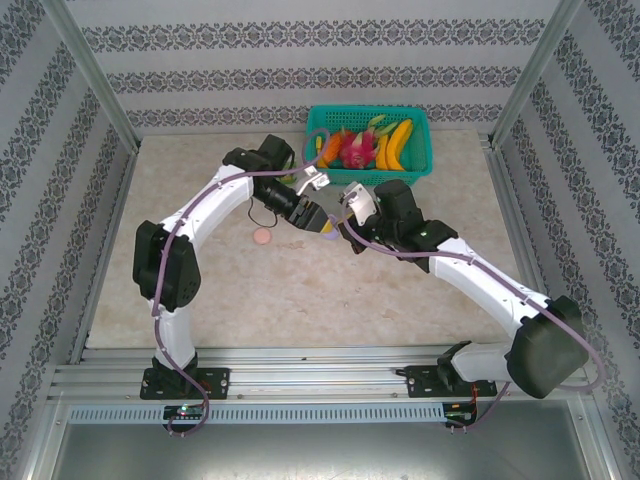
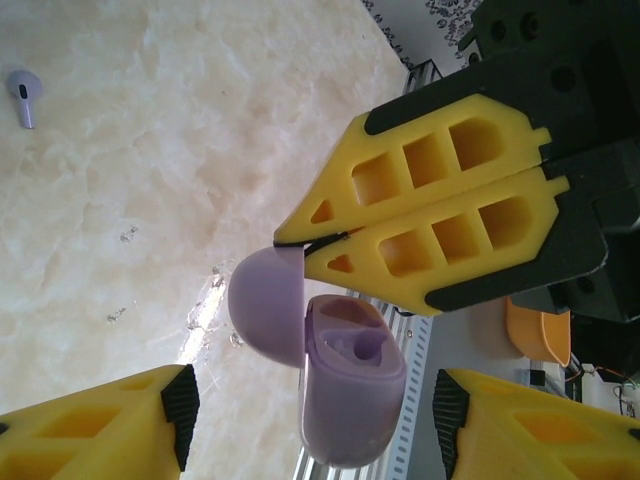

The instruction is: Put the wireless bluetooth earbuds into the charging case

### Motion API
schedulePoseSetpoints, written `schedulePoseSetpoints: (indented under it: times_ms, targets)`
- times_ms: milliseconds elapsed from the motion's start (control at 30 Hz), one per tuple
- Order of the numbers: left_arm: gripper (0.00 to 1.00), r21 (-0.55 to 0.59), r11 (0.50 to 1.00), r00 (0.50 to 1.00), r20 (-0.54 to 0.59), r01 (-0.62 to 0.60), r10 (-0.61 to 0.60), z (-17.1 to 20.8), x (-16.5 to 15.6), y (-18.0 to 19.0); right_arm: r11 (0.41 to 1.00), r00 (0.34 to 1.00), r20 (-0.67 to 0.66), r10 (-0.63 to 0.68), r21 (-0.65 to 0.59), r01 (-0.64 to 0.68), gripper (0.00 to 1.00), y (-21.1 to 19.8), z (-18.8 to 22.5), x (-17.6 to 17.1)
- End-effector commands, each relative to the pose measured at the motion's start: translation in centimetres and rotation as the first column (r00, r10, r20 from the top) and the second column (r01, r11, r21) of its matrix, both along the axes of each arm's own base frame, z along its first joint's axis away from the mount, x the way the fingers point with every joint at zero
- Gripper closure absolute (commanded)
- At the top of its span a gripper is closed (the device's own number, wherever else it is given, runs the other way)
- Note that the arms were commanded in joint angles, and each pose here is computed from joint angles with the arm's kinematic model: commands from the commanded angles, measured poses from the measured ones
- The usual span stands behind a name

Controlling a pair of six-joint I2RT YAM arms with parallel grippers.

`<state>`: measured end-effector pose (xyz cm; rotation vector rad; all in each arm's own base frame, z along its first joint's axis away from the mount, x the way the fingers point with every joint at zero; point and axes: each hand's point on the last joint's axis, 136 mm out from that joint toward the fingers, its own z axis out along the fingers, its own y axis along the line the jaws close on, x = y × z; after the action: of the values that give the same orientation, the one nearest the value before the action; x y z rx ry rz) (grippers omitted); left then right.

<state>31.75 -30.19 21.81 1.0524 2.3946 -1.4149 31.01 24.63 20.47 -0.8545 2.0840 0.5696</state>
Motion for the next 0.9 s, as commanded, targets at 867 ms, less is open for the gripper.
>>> schedulePoseSetpoints:
  times_ms: [867]
  targets:
    - [0.62,-0.024,0.997,0.995,-0.065,0.073,-0.074,-1.7,-1.6,-1.1,0.999,0.999,0.043,-0.001,-0.041,0.003,1.00,0.3,0.3,1.0]
